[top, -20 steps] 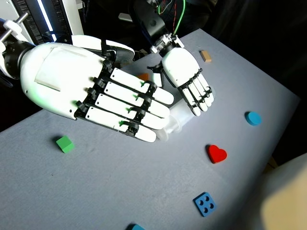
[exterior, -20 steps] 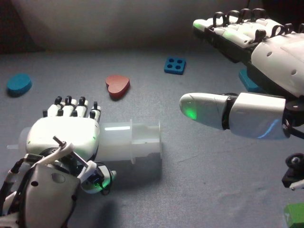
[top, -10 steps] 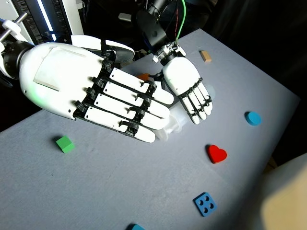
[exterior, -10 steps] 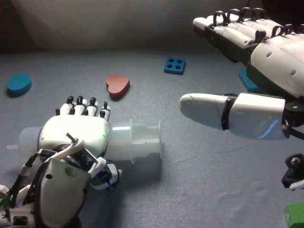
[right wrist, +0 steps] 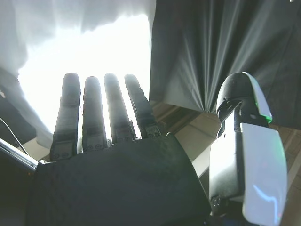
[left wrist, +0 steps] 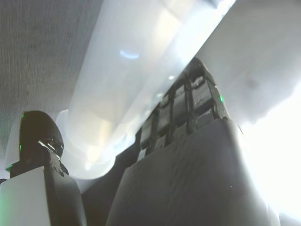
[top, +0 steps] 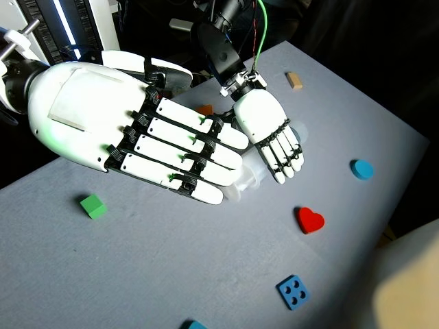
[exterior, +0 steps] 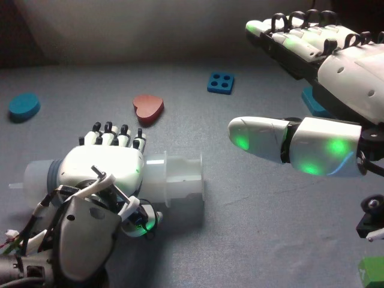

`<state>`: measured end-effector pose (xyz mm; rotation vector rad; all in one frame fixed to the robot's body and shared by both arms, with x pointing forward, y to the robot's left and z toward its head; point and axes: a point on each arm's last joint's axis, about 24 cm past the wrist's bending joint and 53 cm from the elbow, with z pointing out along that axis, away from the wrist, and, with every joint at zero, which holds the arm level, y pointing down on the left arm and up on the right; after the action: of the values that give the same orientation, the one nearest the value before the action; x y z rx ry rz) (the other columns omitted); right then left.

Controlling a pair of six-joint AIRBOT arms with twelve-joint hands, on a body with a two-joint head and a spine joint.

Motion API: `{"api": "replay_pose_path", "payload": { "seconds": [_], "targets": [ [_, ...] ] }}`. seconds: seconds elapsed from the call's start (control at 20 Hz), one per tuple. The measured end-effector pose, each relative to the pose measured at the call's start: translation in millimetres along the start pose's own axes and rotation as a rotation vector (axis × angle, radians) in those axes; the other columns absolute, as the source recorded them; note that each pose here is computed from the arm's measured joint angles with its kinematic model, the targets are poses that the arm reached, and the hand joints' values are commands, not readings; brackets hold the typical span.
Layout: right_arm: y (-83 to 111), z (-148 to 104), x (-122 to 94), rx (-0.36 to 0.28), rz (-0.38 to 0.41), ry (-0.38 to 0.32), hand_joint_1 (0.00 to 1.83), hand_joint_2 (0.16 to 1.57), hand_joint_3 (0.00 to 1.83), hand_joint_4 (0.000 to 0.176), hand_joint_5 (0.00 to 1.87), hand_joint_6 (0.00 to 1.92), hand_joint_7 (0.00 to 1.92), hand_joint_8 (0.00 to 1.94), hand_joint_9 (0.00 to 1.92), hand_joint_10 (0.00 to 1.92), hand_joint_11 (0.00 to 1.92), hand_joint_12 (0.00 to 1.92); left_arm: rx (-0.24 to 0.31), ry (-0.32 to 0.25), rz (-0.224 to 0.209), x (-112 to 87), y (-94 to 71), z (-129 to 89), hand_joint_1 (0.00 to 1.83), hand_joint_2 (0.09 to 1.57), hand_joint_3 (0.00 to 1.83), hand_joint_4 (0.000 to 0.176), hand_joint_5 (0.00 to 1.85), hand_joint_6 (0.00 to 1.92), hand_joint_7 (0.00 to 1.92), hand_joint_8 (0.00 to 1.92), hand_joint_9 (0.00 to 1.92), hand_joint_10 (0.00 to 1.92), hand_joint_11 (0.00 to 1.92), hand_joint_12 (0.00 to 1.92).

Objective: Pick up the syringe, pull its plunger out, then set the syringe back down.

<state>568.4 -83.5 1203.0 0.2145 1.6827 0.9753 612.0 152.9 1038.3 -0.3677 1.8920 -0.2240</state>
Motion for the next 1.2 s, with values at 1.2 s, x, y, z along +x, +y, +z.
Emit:
{"api": "replay_pose_path", "payload": {
  "seconds": [1.2],
  "targets": [
    [-0.6, 0.0, -0.3, 0.001, 0.001, -0.009, 0.05, 1.05, 0.00, 0.000, 0.08, 0.00, 0.08, 0.00, 0.07, 0.00, 0.00, 0.40, 0.037, 0.004, -0.020, 11.0, -1.3, -0.1, 0.77, 1.06, 0.00, 0.000, 0.33, 0.01, 0.31, 0.01, 0.25, 0.02, 0.00, 0.80]
  ]
}}
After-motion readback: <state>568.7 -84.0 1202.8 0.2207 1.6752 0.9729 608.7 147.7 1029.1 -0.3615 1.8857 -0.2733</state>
